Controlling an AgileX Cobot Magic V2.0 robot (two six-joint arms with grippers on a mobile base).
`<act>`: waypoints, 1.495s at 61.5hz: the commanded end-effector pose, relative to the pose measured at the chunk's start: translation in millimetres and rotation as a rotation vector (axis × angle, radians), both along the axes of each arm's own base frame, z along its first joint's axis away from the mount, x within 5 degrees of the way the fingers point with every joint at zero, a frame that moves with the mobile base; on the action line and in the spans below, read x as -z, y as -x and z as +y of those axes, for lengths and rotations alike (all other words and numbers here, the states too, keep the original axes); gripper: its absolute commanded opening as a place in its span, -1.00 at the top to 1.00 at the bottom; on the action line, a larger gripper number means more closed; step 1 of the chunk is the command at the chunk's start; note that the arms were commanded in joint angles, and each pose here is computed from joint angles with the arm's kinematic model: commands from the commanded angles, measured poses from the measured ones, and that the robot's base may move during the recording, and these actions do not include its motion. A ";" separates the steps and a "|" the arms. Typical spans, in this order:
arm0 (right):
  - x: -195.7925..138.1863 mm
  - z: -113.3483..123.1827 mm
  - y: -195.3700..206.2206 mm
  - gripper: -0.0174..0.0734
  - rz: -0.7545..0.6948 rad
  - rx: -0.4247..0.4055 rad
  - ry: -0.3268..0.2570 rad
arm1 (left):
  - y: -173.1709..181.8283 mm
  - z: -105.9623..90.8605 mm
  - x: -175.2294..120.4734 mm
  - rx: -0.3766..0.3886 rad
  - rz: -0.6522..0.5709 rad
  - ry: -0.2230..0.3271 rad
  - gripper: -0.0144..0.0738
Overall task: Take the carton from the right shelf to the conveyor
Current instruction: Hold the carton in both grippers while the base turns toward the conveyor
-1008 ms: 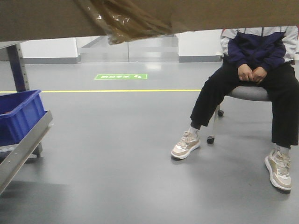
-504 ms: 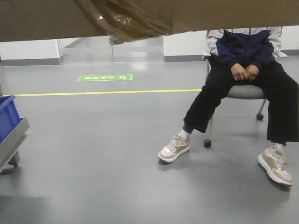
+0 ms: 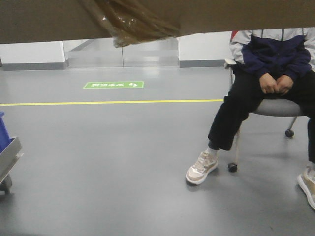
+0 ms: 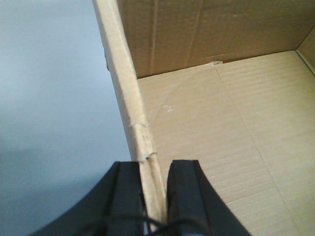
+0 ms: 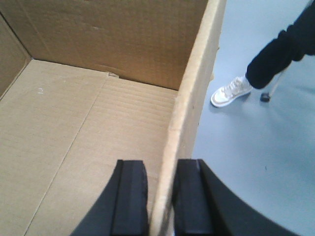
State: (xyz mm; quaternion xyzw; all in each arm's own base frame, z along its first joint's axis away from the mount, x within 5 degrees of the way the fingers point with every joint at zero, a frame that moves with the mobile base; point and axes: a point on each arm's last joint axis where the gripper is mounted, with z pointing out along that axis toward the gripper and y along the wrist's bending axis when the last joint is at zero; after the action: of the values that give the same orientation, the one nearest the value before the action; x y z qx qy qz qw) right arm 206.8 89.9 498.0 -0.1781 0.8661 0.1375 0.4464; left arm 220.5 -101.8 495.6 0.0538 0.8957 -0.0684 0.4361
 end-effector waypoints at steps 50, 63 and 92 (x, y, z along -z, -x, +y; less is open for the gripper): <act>-7.8 2.7 2.4 0.76 -0.062 -0.024 -0.040 | 2.1 -3.8 -4.7 0.034 -0.038 0.023 0.71; -7.8 2.7 2.4 0.76 -0.062 -0.024 -0.040 | 1.6 -2.7 -4.9 0.027 -0.045 0.012 0.71; -7.4 2.9 1.8 0.76 -0.060 -0.024 -0.038 | 1.0 -1.1 -5.3 0.017 -0.054 -0.004 0.71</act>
State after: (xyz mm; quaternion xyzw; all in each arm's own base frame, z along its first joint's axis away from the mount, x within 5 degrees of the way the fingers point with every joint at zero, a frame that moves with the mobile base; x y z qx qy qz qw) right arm 210.4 92.1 496.7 -0.1781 0.8654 0.1410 0.4466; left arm 221.4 -99.6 496.1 0.0525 0.8940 -0.0553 0.4415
